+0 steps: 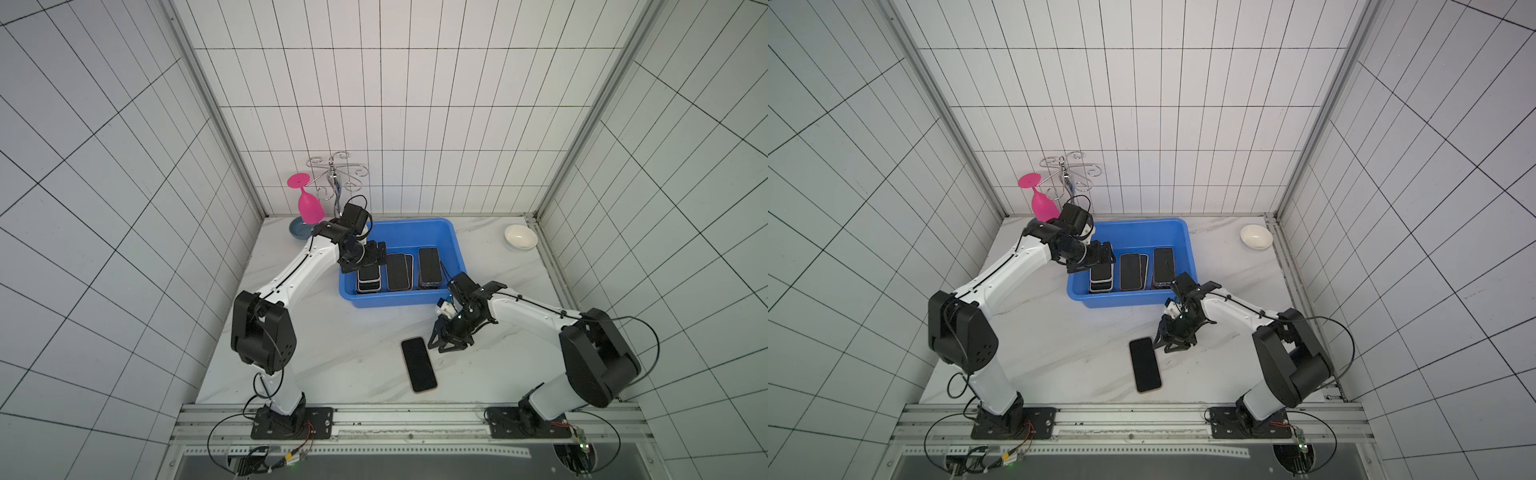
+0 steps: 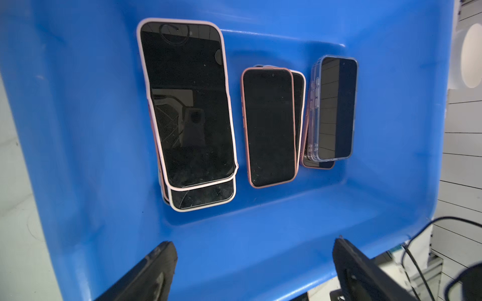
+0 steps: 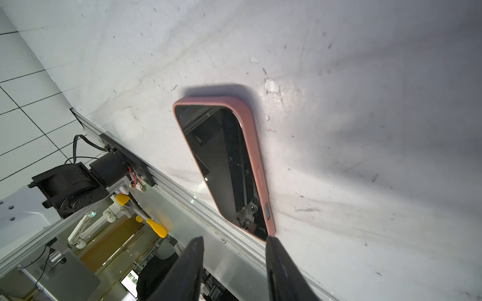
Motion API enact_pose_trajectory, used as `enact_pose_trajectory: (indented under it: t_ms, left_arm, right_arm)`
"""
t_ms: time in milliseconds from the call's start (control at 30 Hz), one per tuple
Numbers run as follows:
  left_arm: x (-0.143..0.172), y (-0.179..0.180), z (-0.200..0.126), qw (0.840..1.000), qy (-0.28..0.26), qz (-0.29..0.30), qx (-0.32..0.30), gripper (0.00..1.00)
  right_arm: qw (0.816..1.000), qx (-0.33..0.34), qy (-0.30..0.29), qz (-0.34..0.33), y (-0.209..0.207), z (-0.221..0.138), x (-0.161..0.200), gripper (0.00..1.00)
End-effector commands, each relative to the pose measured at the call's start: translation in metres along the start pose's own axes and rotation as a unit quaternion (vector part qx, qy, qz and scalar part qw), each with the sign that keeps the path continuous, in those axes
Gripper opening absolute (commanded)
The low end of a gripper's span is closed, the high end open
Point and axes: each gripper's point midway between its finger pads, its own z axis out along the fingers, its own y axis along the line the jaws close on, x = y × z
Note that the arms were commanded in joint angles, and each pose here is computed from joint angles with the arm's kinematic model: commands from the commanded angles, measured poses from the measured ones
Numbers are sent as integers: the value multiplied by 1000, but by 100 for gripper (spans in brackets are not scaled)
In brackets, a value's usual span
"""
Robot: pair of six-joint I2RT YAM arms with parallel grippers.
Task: Take the phone out of the storage box
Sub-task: Pick up the phone from the storage box.
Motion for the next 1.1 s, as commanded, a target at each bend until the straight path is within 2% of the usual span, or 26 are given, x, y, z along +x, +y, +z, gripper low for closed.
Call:
enact_pose_trajectory:
  t_ms: [0, 100, 167, 200, 267, 633, 800, 1067]
  left_arm:
    - [-12, 9, 6, 998, -8, -13, -60, 98]
    - [-20, 9, 9, 997, -20, -24, -76, 98]
    - [-26, 6, 9, 997, -30, -26, -70, 98]
    - [-28, 5, 9, 997, -34, -25, -70, 98]
    - [-33, 3, 10, 997, -38, -23, -70, 98]
    - [-46, 5, 16, 995, -42, -24, -83, 98]
    - [-46, 8, 16, 995, -39, -24, -84, 98]
    - [-47, 12, 18, 995, -36, -21, -88, 98]
  right_arm:
    - [999, 49, 2, 19, -21, -7, 14, 44]
    - [995, 91, -1, 39, -44, -4, 21, 30]
    - [994, 98, -9, 54, -54, 2, 24, 13]
    - [993, 100, -14, 58, -56, 4, 25, 8]
    - [993, 97, -14, 63, -60, 13, 29, 1]
    - [995, 79, -20, 58, -52, 53, 23, 0]
    - [995, 86, -8, 51, -47, 70, 31, 0]
    - [994, 95, -25, 52, -44, 64, 38, 0]
